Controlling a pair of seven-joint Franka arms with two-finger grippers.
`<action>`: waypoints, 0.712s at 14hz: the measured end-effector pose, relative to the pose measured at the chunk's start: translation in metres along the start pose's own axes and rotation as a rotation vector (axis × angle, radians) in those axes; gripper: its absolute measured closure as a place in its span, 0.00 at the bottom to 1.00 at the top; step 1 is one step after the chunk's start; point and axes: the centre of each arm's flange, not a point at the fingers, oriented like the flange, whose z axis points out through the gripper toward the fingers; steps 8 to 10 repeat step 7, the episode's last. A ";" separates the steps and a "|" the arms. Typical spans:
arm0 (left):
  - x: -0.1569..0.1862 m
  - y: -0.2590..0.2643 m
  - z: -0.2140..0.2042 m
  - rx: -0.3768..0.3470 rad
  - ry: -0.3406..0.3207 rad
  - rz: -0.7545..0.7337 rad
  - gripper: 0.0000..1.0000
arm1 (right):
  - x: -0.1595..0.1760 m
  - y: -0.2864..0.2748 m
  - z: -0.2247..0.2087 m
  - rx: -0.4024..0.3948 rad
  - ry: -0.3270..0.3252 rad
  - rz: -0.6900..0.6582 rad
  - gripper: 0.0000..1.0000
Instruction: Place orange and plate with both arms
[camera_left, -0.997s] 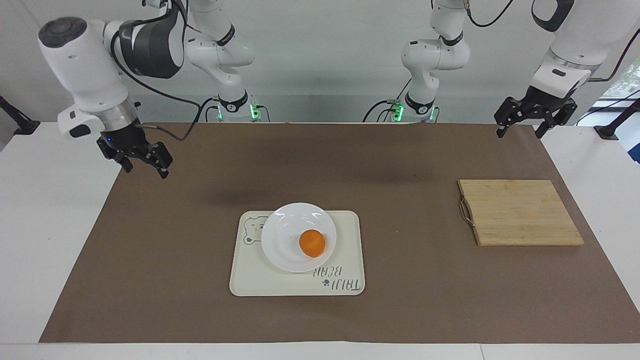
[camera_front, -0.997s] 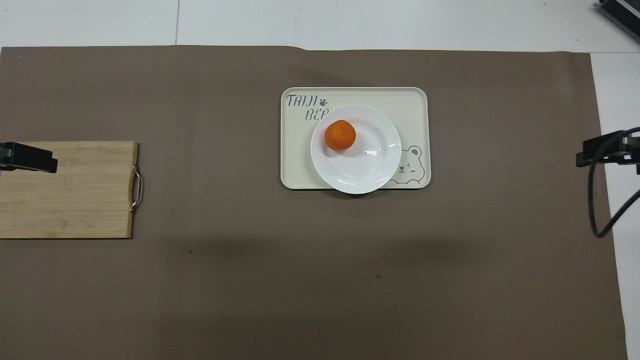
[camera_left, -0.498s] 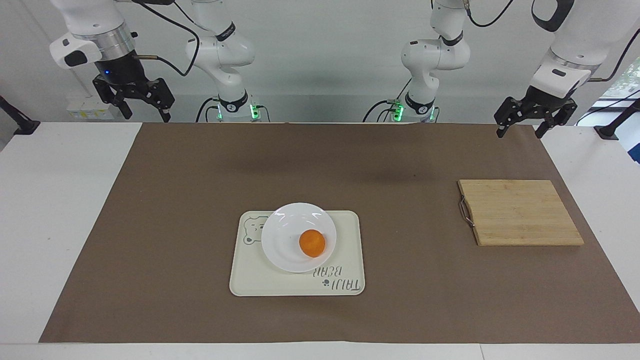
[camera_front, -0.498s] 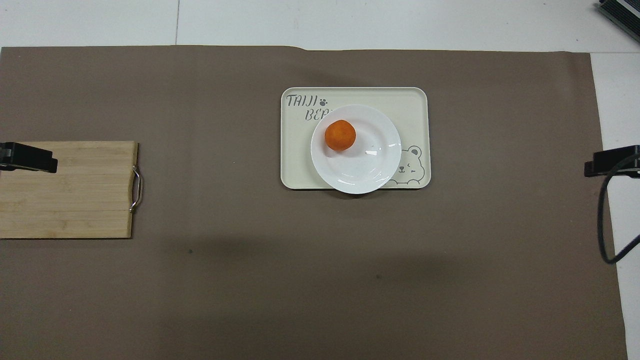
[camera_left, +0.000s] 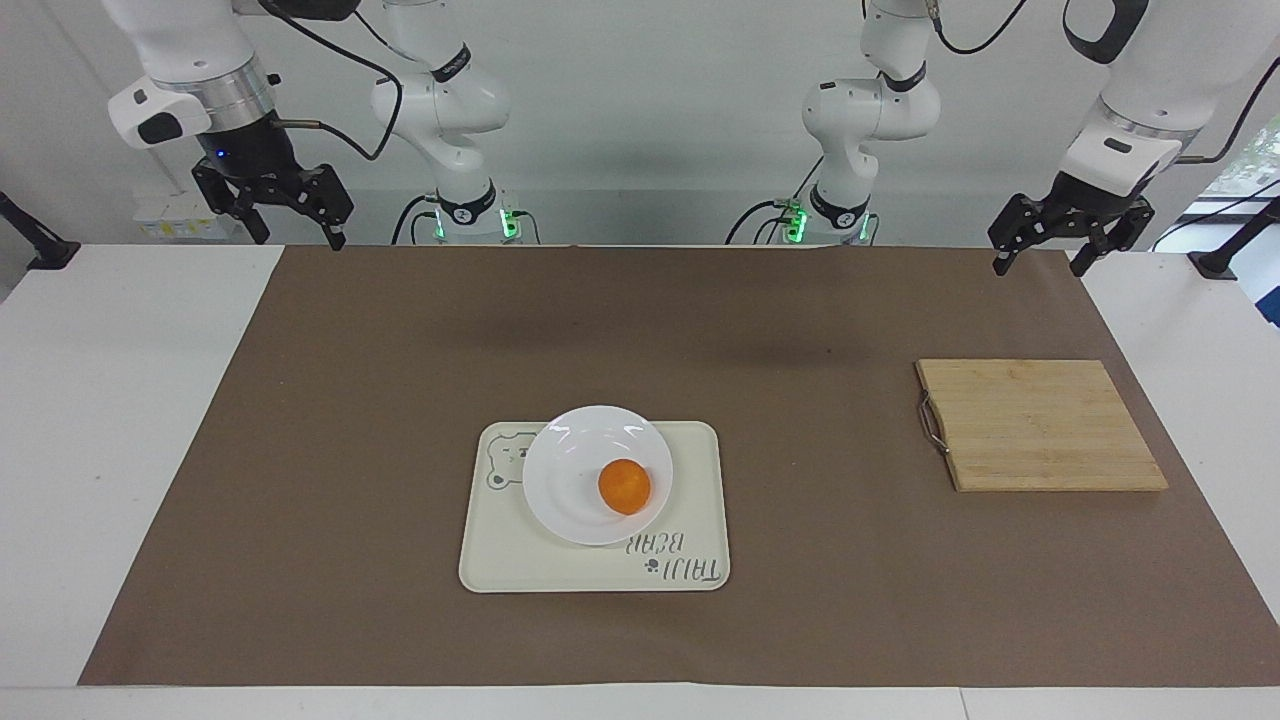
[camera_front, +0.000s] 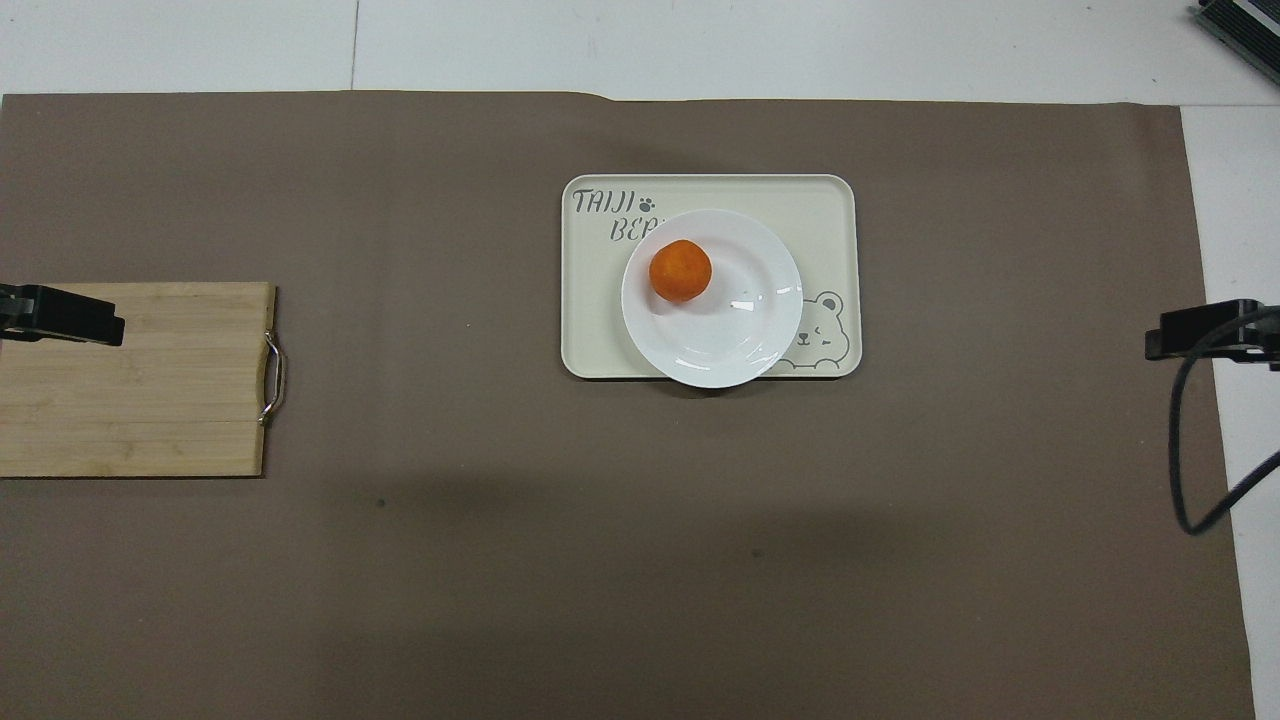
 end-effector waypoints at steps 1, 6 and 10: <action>0.000 -0.003 0.000 -0.001 0.001 -0.005 0.00 | 0.000 0.000 0.000 0.000 0.000 0.000 0.00; -0.001 -0.007 -0.010 -0.001 0.003 -0.013 0.00 | 0.000 0.000 0.001 0.000 -0.002 -0.001 0.00; -0.002 -0.007 -0.014 -0.001 0.000 -0.013 0.00 | 0.000 0.000 0.001 0.000 -0.002 -0.001 0.00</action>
